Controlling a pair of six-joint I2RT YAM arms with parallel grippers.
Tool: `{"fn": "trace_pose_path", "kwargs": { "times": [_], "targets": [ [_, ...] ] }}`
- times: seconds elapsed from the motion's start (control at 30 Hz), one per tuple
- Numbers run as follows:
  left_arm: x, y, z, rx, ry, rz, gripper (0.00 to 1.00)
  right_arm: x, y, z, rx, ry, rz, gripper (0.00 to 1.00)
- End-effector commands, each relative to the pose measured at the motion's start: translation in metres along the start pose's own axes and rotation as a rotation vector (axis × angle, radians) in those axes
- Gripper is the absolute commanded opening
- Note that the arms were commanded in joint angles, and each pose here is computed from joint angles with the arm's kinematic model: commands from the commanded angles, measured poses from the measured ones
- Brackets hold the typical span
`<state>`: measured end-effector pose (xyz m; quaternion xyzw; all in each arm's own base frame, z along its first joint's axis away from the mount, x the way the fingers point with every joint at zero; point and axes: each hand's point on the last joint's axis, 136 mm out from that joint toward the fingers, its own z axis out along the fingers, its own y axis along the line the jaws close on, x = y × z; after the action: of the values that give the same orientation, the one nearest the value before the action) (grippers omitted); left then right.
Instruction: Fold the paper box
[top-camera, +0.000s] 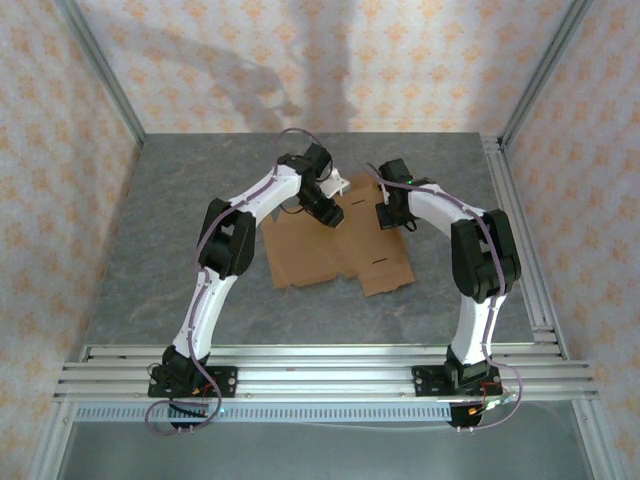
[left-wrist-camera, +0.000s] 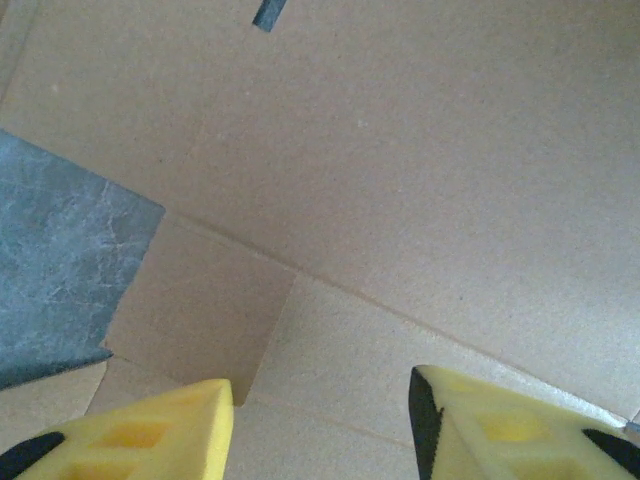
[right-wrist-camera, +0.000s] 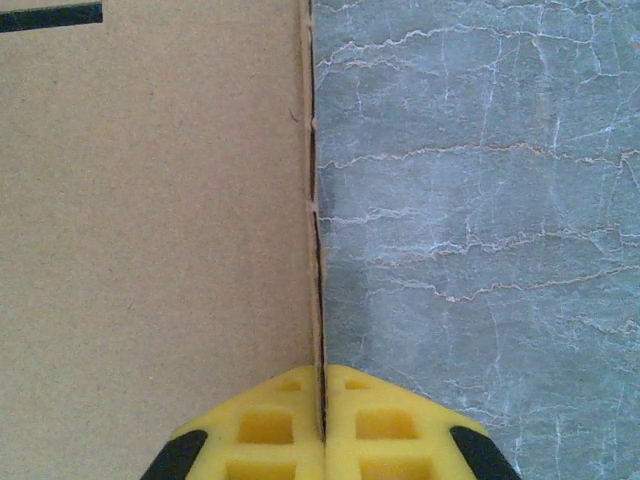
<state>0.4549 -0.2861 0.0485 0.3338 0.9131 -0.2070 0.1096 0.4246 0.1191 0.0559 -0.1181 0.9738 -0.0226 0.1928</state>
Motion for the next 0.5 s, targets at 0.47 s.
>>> {"fn": "trace_pose_path", "kwargs": {
  "times": [0.47],
  "targets": [
    [-0.006, 0.020, 0.021, -0.055, -0.038, -0.142, 0.50, -0.001, -0.001, -0.002, -0.002, -0.007, 0.037, 0.00]
  ]
}}
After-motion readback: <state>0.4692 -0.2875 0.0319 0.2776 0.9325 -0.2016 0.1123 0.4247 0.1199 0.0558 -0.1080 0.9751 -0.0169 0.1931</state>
